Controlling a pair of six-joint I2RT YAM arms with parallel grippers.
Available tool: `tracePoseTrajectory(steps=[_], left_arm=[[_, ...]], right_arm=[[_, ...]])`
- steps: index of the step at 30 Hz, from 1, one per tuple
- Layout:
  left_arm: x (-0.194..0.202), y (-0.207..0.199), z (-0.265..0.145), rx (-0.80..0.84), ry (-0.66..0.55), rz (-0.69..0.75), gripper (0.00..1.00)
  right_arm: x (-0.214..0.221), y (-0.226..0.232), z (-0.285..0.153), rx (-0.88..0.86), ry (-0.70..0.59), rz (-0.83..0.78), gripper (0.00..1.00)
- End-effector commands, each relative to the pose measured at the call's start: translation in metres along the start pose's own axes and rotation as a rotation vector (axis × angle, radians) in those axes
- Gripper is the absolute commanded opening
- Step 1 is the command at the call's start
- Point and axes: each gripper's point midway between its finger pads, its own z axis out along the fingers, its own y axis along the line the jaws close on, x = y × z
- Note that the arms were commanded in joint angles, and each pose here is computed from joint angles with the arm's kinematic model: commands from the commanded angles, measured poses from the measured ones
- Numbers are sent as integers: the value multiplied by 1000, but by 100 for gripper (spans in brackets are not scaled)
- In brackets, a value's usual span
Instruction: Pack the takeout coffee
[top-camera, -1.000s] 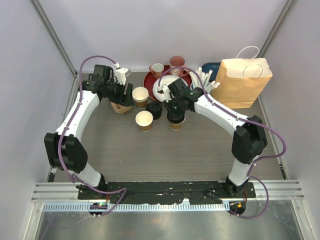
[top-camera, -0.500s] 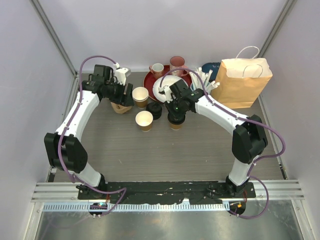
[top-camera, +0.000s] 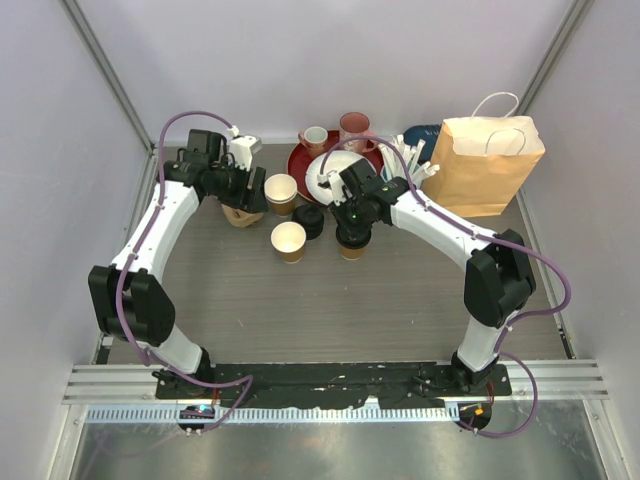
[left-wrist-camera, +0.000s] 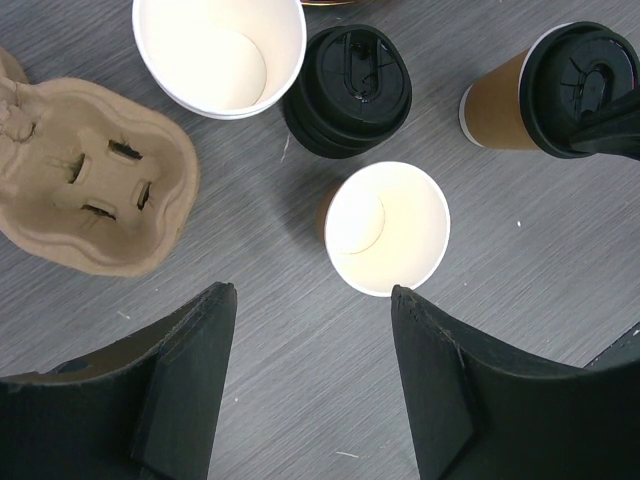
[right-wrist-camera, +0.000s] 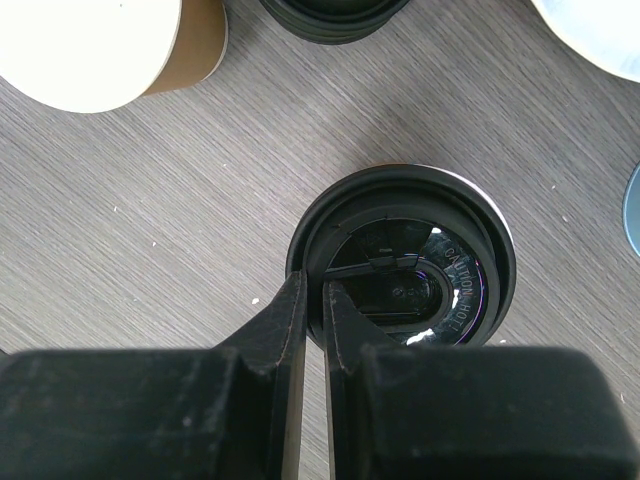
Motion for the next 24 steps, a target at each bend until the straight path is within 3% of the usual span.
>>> tracePoseTrajectory(steps=[1,24], left_arm=[[-23,-11,-20,11,-78,43,67],[-21,-12,-22,8,-77,50,68]], right_arm=[[-15,2,-21,6,-65,-18,1],[-7,1,-19,-63,-53,-18,1]])
